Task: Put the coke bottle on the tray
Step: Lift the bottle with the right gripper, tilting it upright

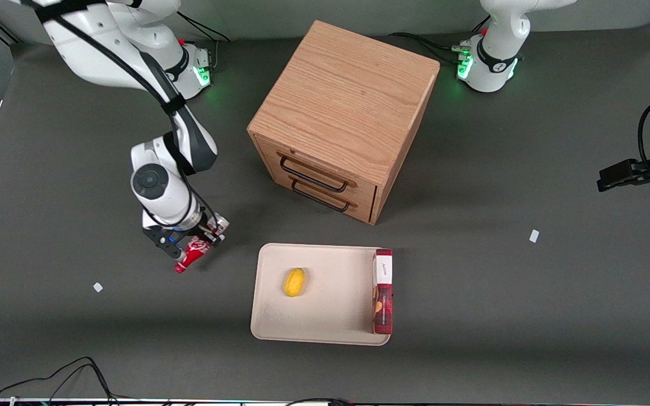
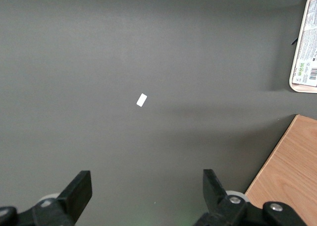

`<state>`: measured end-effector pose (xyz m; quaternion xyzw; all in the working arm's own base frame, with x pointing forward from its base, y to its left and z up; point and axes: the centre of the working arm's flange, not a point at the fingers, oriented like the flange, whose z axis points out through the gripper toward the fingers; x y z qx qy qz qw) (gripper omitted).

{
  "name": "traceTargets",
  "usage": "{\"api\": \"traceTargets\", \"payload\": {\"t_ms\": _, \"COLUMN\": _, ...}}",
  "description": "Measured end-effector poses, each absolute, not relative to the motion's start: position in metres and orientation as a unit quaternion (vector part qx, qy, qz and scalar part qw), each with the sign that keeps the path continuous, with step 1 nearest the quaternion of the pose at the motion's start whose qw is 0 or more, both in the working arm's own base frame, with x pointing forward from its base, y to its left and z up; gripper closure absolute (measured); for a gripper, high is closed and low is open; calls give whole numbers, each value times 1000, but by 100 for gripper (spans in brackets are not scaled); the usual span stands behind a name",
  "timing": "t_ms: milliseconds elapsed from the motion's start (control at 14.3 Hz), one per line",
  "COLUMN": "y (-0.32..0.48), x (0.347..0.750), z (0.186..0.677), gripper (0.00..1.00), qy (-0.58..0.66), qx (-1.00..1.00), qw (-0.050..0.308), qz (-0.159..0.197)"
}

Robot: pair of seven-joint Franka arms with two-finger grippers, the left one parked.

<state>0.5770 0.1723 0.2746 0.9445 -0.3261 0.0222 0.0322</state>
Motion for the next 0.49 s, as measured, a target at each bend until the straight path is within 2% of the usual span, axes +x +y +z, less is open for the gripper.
{"api": "traceTargets", "payload": {"t_ms": 140, "y": 168, "x": 576, "z": 324, "gripper": 47, "qy": -318, "qx": 947, "qw": 44, "qz": 13}}
{"api": "traceTargets", "payload": {"t_ms": 350, "y": 165, "x": 571, "z": 396, "gripper": 47, "qy": -294, "qx": 956, "qw": 21, "qz": 11}}
{"api": "traceTargets", "payload": {"t_ms": 490, "y": 158, "x": 565, "z": 442, "gripper": 47, "qy": -269, "qx": 963, "qw": 22, "qz": -8}}
